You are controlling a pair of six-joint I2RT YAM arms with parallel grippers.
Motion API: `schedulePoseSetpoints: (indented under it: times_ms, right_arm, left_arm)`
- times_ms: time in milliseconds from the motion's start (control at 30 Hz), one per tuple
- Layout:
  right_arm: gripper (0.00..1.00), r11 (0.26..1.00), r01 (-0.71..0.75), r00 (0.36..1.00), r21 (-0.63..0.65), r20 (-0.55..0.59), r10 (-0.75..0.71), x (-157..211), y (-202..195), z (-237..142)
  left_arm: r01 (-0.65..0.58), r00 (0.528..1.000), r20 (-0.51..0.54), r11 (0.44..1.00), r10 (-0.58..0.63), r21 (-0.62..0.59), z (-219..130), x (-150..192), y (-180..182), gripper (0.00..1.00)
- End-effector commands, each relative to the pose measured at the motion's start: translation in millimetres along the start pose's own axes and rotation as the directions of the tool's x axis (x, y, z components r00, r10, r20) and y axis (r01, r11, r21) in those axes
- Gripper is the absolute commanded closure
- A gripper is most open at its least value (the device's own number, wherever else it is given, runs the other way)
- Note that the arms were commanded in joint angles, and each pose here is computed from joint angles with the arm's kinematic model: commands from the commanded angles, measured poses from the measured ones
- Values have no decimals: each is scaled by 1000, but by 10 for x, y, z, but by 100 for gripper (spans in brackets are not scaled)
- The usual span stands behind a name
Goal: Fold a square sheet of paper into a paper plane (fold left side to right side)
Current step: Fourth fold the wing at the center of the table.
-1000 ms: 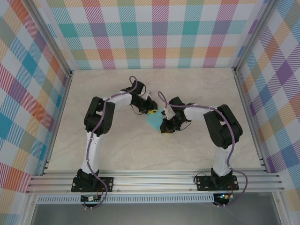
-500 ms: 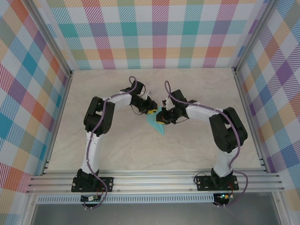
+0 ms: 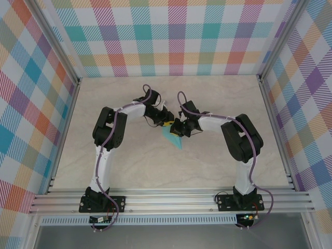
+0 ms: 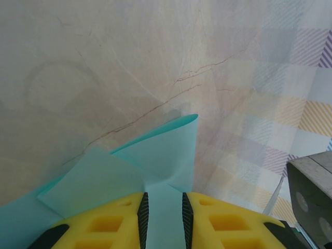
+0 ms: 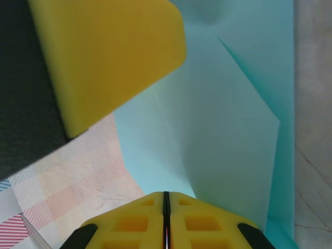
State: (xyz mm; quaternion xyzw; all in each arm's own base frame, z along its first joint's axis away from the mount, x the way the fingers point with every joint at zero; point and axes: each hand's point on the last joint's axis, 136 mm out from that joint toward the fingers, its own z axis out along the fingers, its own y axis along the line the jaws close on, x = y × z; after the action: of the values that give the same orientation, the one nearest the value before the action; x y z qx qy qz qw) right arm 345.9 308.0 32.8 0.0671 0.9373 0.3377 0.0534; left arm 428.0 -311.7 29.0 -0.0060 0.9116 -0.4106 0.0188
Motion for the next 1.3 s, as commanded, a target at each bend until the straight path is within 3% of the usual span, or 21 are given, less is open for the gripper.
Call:
schedulePoseSetpoints:
  times_ms: [0, 400, 1267]
  right_arm:
    - [92, 999, -11, 1000, 32, 16, 10, -53, -14, 48]
    - [92, 984, -20, 999, 176, -36, 27, 96, -388, 111]
    - [92, 960, 118, 956, 253, -289, -41, 689, -673, -127]
  left_arm:
    - [78, 996, -23, 991, -81, -109, 139, 132, 415, 74]
    - [85, 996, -27, 988, -89, -129, 162, 127, 473, 74]
    - [111, 993, -19, 982, -116, -153, 148, 94, 615, 74]
